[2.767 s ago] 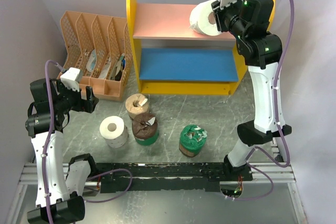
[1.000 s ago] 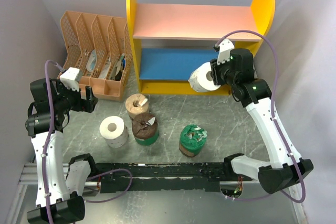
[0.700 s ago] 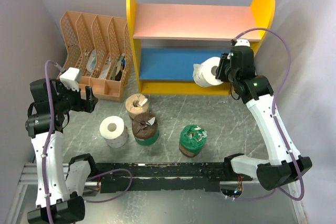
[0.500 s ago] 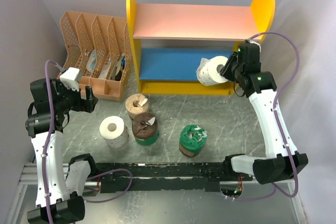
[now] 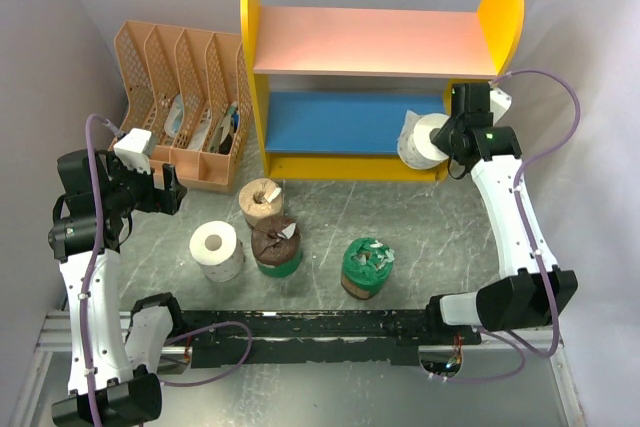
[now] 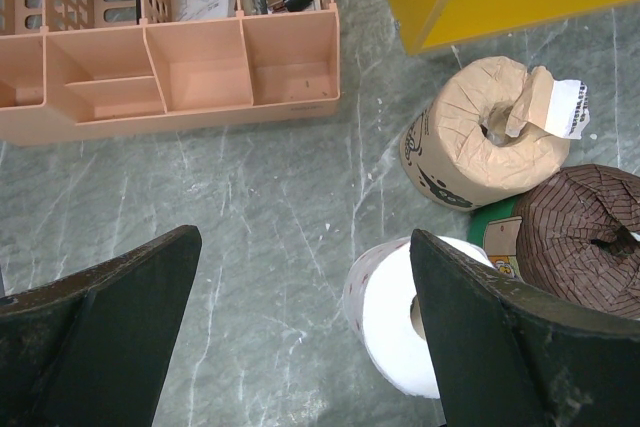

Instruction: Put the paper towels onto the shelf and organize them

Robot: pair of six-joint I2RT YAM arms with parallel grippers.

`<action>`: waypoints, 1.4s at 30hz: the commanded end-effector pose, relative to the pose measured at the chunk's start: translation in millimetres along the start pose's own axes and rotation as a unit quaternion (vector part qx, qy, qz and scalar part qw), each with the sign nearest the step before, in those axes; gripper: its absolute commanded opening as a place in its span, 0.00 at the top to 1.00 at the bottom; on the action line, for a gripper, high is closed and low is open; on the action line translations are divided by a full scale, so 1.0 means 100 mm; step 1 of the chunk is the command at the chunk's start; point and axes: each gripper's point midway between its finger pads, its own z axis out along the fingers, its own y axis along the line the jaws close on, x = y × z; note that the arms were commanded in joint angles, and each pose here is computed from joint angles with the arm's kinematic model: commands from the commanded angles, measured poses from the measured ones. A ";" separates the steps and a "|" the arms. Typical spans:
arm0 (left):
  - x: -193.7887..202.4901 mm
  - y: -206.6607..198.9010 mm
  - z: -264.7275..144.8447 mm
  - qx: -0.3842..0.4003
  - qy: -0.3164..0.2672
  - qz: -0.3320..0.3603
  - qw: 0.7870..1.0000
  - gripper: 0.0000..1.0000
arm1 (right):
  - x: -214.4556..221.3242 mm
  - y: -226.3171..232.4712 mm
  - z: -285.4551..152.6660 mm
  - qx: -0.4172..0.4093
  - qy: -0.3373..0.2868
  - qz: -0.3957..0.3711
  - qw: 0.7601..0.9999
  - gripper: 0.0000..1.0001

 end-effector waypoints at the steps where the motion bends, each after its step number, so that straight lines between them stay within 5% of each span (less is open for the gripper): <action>1: -0.04 0.04 0.00 -0.009 -0.012 0.000 1.000 0.02 | -0.39 -0.24 0.05 0.088 -0.079 0.023 0.993 1.00; 42: -0.06 0.02 -0.03 -0.008 -0.018 0.004 1.000 0.02 | -0.48 0.05 0.56 0.070 -0.052 0.025 0.996 0.99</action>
